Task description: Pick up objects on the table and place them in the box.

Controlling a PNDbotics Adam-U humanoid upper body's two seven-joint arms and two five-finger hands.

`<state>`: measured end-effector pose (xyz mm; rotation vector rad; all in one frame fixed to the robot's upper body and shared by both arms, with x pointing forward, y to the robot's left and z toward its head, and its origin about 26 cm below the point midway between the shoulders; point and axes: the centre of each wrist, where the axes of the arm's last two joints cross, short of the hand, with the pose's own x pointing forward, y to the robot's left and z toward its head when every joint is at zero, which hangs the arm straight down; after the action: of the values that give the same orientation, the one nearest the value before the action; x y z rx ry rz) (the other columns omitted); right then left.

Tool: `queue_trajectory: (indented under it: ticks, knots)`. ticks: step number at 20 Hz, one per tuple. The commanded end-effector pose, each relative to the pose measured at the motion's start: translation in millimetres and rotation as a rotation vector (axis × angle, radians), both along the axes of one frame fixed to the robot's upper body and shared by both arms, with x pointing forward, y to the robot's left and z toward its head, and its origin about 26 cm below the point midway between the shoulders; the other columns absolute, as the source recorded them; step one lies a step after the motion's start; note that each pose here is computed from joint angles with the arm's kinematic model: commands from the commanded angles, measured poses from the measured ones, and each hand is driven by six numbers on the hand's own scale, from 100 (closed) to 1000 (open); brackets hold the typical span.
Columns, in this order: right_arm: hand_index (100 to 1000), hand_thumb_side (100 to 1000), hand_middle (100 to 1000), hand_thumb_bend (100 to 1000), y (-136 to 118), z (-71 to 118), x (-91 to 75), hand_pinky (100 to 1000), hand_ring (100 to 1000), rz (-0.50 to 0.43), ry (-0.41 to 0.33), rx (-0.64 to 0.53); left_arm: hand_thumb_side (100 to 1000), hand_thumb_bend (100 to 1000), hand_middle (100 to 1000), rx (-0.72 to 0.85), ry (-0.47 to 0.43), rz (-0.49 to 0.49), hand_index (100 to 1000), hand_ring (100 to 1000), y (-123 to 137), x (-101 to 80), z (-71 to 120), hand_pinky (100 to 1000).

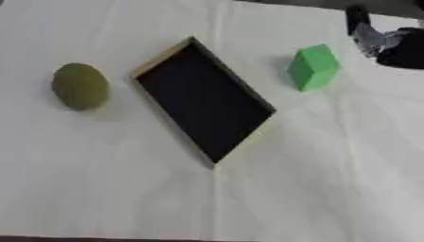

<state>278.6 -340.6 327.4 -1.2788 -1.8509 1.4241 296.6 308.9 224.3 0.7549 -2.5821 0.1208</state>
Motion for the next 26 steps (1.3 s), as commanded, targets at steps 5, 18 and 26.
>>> queue_trajectory:
  ticks: [5,18,26]
  knots:
    - [892,798,871,100,2,5.3,-4.4,858,899,-0.006,0.086,-0.133,773,231,773,0.043,-0.021,-0.011,885,815,1,-2.8,10.5,830]
    - [900,557,845,142,7,11.4,-3.7,859,884,-0.025,0.177,-0.158,779,225,774,0.047,-0.012,-0.024,885,817,-1,-2.4,10.4,831]
    - [883,269,821,351,13,15.5,-2.4,867,876,-0.060,0.206,-0.125,784,221,774,0.047,-0.006,-0.029,884,817,-1,-2.4,9.7,831]
